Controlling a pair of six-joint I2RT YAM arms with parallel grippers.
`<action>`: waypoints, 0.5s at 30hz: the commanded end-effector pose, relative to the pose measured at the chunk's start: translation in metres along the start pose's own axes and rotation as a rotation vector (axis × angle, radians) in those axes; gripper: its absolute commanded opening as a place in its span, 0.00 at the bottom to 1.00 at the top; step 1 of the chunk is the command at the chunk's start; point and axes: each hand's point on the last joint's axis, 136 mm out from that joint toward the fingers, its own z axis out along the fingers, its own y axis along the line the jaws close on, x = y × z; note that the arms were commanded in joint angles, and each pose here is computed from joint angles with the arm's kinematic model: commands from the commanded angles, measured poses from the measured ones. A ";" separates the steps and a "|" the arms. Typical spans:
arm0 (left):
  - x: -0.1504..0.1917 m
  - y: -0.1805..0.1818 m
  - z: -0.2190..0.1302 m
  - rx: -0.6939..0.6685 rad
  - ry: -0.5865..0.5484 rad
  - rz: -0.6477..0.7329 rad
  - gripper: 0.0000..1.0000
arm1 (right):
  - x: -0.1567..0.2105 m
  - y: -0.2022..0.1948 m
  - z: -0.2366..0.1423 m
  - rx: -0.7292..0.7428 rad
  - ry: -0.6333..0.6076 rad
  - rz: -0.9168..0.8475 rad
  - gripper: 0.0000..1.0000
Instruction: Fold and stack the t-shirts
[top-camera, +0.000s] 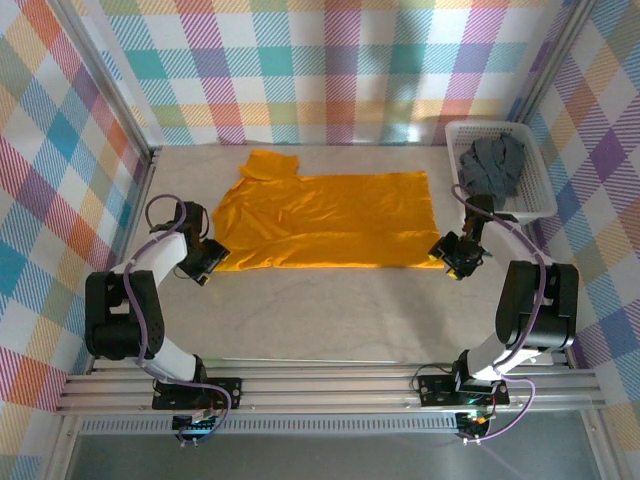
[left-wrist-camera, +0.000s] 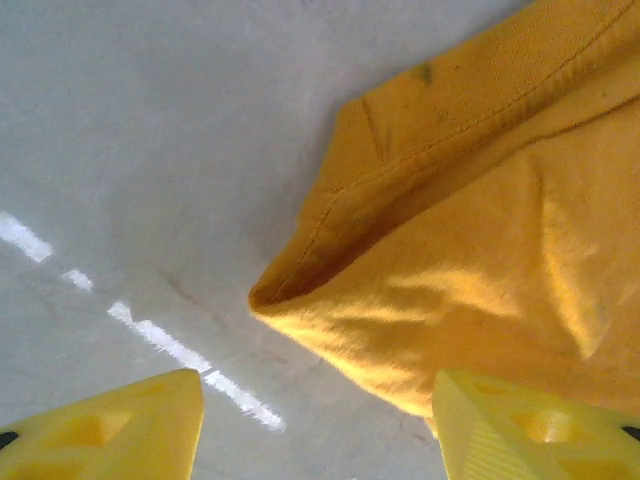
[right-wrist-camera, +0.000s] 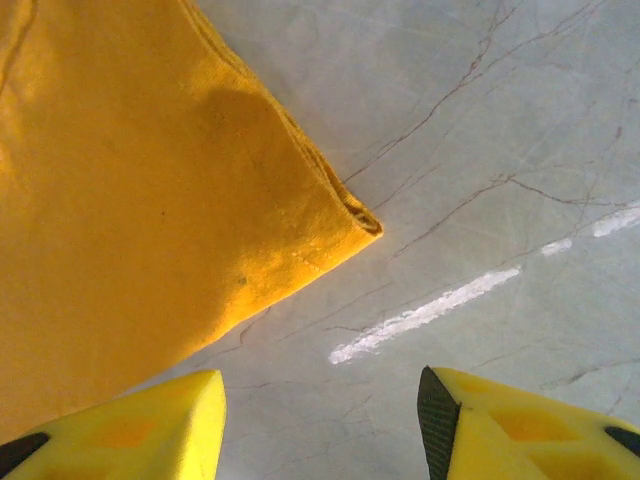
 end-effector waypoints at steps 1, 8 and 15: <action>-0.003 -0.001 0.017 0.013 0.013 -0.042 0.58 | -0.006 0.006 0.005 -0.060 0.003 0.023 0.54; -0.024 -0.009 0.026 0.039 -0.078 -0.054 0.24 | -0.009 0.001 0.021 -0.035 0.027 0.053 0.49; -0.031 -0.009 0.022 0.038 -0.108 -0.049 0.00 | -0.015 0.000 0.032 -0.026 0.029 0.098 0.38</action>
